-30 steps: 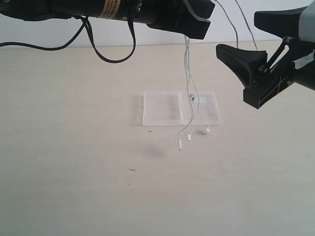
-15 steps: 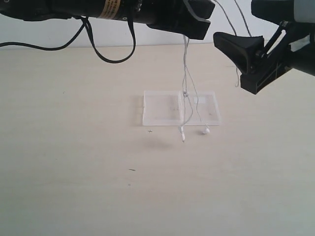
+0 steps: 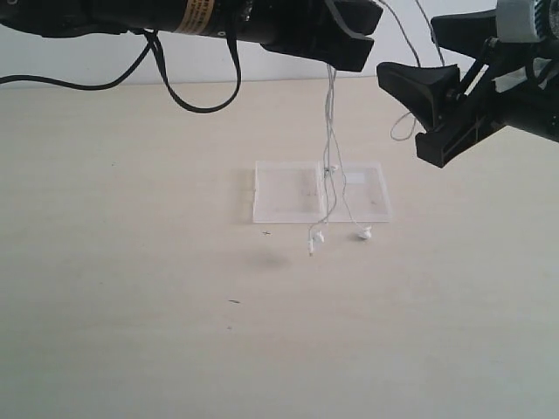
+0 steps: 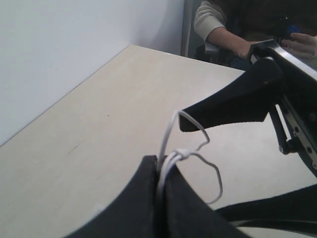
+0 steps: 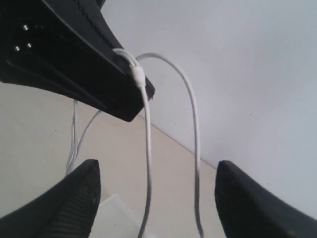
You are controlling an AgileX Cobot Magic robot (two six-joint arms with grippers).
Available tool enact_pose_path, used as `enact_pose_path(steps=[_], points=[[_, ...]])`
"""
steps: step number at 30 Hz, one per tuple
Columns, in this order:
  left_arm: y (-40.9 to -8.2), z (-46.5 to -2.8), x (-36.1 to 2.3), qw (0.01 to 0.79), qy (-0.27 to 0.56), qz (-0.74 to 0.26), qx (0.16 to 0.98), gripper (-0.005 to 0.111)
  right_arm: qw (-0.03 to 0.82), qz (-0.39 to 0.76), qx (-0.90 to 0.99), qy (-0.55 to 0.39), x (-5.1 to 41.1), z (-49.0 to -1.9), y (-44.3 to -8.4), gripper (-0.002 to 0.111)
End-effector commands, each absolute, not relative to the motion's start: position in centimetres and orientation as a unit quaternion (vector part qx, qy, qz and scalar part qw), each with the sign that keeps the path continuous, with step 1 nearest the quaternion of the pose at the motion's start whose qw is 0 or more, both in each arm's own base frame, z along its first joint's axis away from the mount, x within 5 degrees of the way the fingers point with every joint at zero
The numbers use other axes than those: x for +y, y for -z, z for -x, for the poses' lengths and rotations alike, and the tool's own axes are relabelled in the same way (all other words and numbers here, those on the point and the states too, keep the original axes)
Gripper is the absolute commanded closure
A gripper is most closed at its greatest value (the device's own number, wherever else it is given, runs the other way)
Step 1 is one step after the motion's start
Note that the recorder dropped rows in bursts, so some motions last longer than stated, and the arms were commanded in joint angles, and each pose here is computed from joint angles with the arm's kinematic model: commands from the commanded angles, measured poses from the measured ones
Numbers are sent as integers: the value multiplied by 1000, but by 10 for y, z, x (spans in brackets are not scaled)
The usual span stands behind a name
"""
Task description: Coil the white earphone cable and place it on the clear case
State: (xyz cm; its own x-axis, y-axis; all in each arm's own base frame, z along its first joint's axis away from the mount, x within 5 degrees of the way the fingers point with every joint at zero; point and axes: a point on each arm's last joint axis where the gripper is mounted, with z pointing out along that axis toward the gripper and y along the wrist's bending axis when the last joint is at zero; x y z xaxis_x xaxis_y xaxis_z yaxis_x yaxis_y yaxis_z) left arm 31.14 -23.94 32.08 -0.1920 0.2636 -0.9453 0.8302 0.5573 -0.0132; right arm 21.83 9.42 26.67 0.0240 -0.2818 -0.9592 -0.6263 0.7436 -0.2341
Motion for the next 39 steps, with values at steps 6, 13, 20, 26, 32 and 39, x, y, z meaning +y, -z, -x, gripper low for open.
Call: enact_pose_path(steps=[6,13,20,26,32,39], points=[[-321,-312,-241,511,279,-380,719,107,638,322,684,-147,94,-219,-269,48],[-321,-312,-241,511,279,-380,719,107,639,322,683,-149,95,-219,-270,53],[-321,-312,-241,511,279,-380,719,107,635,307,690,-162,94,-219,-270,58],[-321,-312,-241,511,279,-380,719,107,635,306,691,-162,94,-219,-270,58],[-321,-312,-241,511,279,-380,719,107,631,288,698,-179,94,-219,-270,58],[-321,-312,-241,511,279,-380,719,107,631,289,698,-178,94,-219,-270,79]])
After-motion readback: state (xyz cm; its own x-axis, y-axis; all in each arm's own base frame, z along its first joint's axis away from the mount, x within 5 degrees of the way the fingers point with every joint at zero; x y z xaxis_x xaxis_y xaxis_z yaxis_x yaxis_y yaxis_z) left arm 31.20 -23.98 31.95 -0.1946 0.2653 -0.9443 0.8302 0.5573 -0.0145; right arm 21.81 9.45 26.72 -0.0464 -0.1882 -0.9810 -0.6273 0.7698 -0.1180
